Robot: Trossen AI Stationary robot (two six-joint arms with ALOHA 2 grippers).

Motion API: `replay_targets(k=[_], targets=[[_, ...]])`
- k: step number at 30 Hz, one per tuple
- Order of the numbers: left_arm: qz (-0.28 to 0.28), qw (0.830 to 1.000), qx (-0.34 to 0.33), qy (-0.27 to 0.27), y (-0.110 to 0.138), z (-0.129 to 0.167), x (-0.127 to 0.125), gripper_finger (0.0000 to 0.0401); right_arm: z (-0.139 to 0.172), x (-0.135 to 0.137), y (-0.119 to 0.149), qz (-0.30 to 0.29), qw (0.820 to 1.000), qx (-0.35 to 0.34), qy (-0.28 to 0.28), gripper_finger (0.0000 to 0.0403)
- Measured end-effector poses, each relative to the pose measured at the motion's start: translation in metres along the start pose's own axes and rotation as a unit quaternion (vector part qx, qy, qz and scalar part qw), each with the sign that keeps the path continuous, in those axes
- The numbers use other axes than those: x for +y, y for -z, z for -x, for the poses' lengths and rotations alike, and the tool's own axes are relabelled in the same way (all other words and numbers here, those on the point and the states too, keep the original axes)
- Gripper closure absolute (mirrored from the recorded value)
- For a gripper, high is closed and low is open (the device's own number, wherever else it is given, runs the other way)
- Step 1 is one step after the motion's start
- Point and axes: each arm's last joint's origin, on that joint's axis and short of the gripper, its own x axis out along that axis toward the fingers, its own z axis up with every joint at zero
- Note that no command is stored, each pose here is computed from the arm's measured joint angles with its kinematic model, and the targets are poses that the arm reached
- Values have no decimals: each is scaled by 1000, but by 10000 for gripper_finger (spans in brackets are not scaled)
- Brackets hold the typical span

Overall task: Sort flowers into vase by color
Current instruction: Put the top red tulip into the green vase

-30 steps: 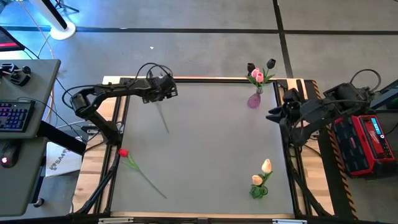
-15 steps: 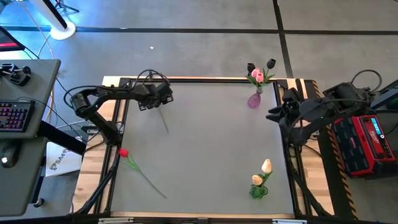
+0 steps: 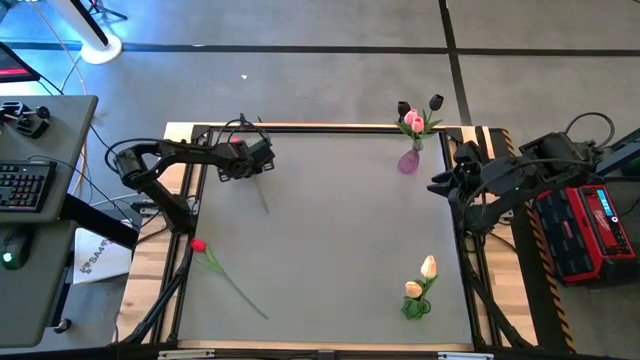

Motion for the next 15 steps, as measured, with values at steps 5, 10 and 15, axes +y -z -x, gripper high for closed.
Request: replay_targets(k=[5,10,15], targets=[[-25,1000,-3,19,2,1,-5,343,-1,1,0,5,1000,-5,7,276],[-23,998,8,57,4,9,-9,396,-2,1,-1,20,999,-18,18,276],[-18,994,14,104,1,17,-13,396,-2,2,-4,29,998,-41,25,276]])
